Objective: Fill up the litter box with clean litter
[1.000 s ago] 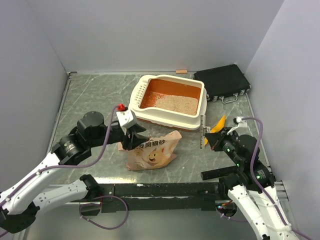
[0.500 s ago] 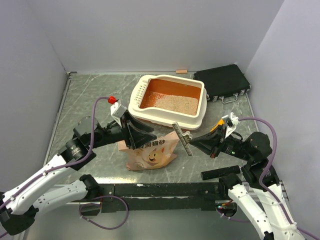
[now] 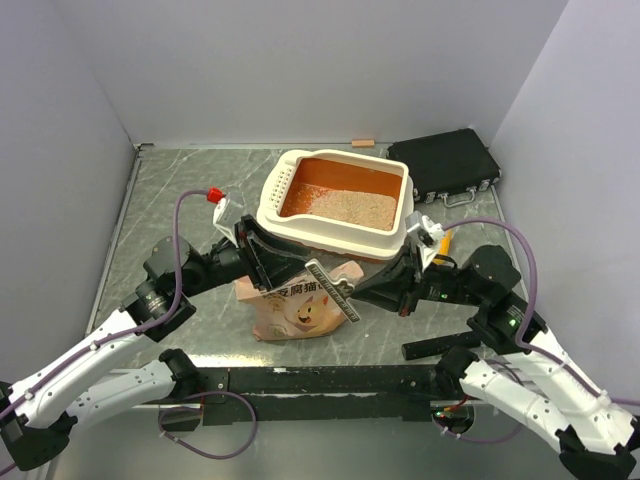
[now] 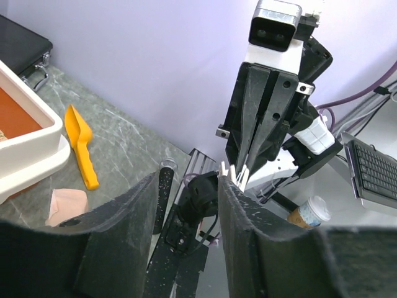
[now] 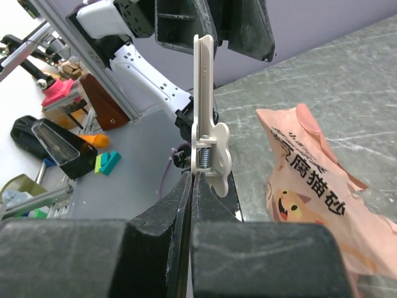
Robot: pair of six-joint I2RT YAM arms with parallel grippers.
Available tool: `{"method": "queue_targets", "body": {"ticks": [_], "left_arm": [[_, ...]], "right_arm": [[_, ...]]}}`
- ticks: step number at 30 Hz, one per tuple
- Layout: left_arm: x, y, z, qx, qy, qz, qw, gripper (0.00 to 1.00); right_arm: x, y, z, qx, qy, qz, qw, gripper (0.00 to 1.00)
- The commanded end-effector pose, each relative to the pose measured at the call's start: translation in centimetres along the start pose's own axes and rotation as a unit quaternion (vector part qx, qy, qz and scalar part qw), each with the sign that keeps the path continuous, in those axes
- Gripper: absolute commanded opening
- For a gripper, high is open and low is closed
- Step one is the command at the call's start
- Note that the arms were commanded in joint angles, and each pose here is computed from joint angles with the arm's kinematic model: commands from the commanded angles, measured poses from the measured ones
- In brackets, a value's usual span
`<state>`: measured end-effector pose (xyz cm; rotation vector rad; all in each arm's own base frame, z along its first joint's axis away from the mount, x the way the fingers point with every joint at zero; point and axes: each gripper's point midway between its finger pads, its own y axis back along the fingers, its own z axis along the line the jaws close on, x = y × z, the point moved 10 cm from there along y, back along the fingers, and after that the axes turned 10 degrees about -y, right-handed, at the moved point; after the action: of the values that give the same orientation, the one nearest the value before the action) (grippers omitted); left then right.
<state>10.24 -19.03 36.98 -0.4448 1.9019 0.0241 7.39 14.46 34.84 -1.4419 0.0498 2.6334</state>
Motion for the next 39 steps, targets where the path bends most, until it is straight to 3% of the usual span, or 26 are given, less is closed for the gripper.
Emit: {"method": "queue_targets", "body": {"ticks": [1, 9, 13, 22, 39], "left_arm": [[-0.7, 0.1, -0.3, 0.003, -0.011, -0.023, 1.000, 0.44], [-0.4, 0.8, -0.3, -0.006, -0.015, -0.013, 1.000, 0.31], [0.5, 1.5, -0.2, -0.011, -0.011, -0.009, 1.000, 0.37], [1.2, 2.7, -0.5, -0.003, -0.010, -0.023, 1.000, 0.51], [0.6, 2.0, -0.9, 0.039, -0.027, -0.034, 0.998, 0.53]], "right_arm": [[-2.1, -1.0, 0.7, 0.008, 0.036, -0.045, 0.998, 0.00], [-2.6, -1.0, 0.7, 0.039, 0.048, -0.085, 0.994, 0.00], [-3.2, -0.2, 1.2, 0.055, 0.058, -0.120, 0.990, 0.00], [-2.7, -1.7, 0.6, 0.031, 0.035, -0.098, 0.994, 0.00], [-1.9, -3.8, 0.3, 0.011, 0.020, -0.081, 0.996, 0.00]]}}
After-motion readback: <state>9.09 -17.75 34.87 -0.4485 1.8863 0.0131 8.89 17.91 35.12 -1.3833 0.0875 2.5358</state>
